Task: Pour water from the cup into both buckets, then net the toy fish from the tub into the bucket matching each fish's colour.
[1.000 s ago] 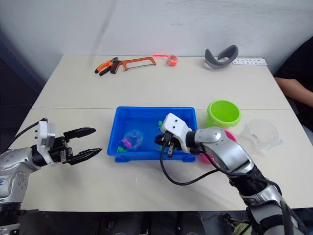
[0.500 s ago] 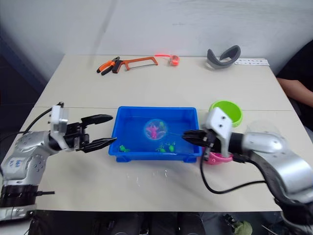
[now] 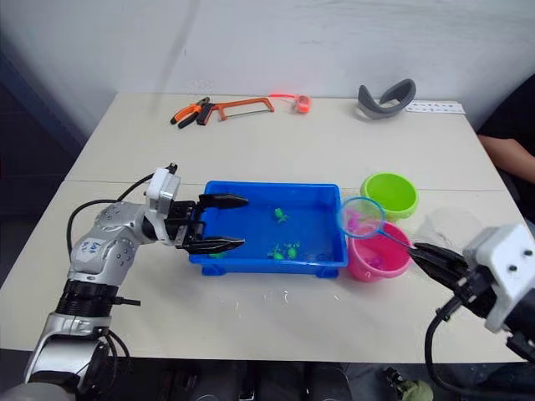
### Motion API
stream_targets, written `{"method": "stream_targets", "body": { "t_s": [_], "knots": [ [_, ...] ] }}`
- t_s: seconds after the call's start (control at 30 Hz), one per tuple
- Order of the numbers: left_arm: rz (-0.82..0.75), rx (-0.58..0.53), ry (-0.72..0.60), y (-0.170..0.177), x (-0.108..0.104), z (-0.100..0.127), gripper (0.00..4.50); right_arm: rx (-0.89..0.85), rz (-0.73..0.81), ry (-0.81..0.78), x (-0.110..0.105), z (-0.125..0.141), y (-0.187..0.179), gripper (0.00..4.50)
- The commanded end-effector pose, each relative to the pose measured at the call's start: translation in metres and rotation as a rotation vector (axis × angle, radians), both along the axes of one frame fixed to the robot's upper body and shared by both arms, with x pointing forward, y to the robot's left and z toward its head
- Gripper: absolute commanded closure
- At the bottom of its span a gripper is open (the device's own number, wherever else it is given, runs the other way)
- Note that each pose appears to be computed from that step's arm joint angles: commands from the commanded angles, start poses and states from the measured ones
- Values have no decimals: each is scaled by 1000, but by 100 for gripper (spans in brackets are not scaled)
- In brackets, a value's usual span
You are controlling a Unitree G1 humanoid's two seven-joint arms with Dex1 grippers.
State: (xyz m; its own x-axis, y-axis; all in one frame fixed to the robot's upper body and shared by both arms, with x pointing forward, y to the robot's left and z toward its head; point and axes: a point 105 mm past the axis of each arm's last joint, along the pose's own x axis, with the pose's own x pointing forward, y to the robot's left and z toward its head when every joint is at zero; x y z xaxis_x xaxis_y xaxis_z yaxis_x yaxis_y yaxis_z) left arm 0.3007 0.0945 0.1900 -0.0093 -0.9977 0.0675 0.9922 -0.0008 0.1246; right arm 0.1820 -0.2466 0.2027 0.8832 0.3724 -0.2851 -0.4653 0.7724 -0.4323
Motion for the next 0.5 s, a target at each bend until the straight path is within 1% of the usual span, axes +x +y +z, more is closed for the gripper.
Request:
{"method": "stream_targets", "body": {
  "t_s": [0.03, 0.13, 0.23, 0.3, 0.4, 0.5],
  "knots": [
    [-66, -5, -10, -12, -1, 0, 2, -174, -32, -39, -16, 2, -8, 450],
    [-84, -7, -2, -17, 0, -4, 2, -232, -69, -65, -20, -3, -16, 450],
    [-93, -10, -1, -20, 2, -5, 2, -345, -71, -102, -19, -10, -22, 450],
    [-99, -15, -3, -22, 2, -6, 2, -485, -53, -163, -15, -13, -26, 450],
    [-103, -18, -6, -25, 2, -6, 2, -592, -45, -249, -11, -15, -28, 450],
    [-102, -19, -8, -25, 2, -6, 2, -742, -14, -342, -8, -14, -29, 450]
  ]
}}
